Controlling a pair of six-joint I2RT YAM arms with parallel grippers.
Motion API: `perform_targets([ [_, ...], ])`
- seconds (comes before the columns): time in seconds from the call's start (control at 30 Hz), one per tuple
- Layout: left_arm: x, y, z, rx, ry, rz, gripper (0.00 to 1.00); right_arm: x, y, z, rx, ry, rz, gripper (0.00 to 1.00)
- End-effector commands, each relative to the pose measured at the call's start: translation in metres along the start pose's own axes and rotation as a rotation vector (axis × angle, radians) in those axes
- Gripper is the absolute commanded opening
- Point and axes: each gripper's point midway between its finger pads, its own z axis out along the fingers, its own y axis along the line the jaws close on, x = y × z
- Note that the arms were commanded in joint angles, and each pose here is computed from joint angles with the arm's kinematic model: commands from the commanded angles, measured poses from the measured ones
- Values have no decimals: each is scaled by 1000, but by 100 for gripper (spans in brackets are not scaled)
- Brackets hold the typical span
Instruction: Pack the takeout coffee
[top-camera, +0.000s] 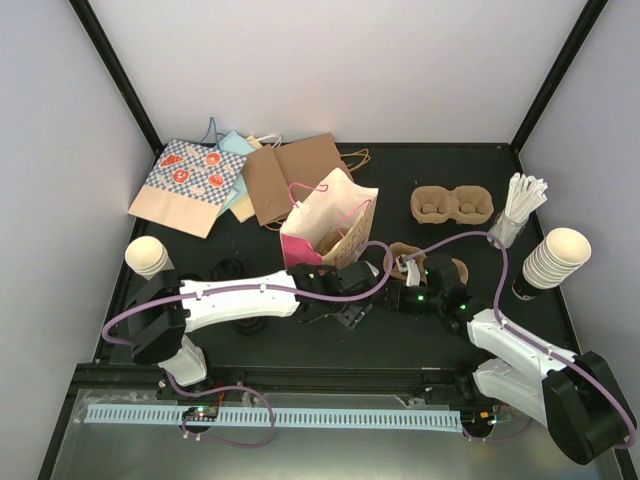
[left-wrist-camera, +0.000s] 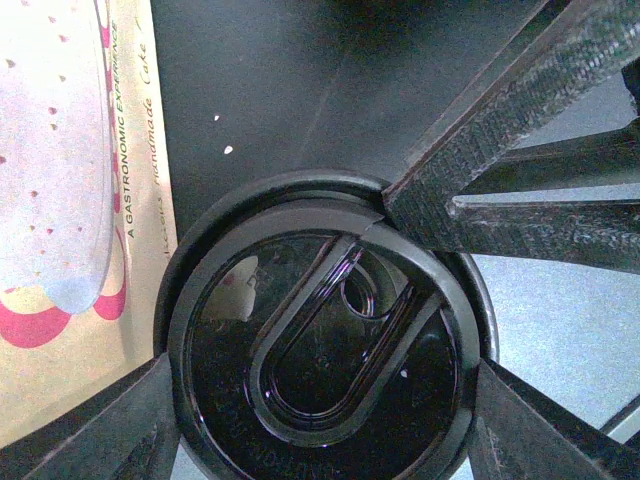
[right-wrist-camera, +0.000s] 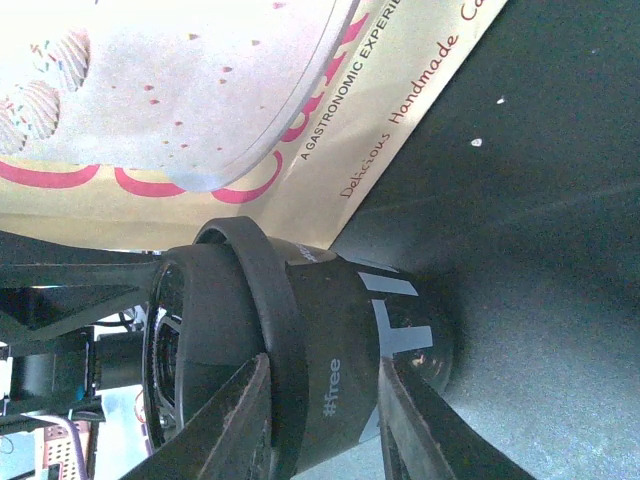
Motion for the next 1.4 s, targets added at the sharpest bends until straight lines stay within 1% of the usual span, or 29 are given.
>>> perform_targets([
  [0.0, 76, -11, 34, 56, 286, 46, 66, 22, -44, -1, 190, 56, 104, 32],
  [0.2, 76, -12, 33, 57, 285, 46, 67, 4, -34, -3, 145, -11, 80, 33],
  [0.53, 74, -16, 34, 53, 287, 59, 67, -11, -27, -3, 125, -60, 34, 34],
  [0.83, 72, -15, 34, 40, 285, 60, 67, -32, 7, -26, 63, -175, -108, 40],
  [0.97, 71, -16, 35, 41, 287, 62, 66, -48, 15, -39, 93, -248, -134, 40],
  [1.03, 71, -16, 35, 43, 288, 63, 67, -55, 18, -45, 107, -282, -137, 43],
  [1.1, 70, -17, 34, 44, 286, 63, 66, -58, 21, -46, 86, -312, -140, 52],
  [1.13, 69, -17, 34, 46, 286, 64, 66, -57, 23, -45, 63, -314, -168, 57],
  [1.17, 69, -17, 34, 46, 285, 65, 66, -53, 20, -43, 58, -311, -181, 57],
  [1.2, 68, -17, 33, 46, 284, 66, 66, -53, 16, -42, 77, -311, -182, 57],
  [1.27, 68, -17, 33, 46, 284, 67, 66, -47, 8, -38, 108, -270, -174, 55],
  [1.37, 68, -18, 33, 48, 283, 65, 66, -36, 15, -25, 4, -210, -159, 55],
])
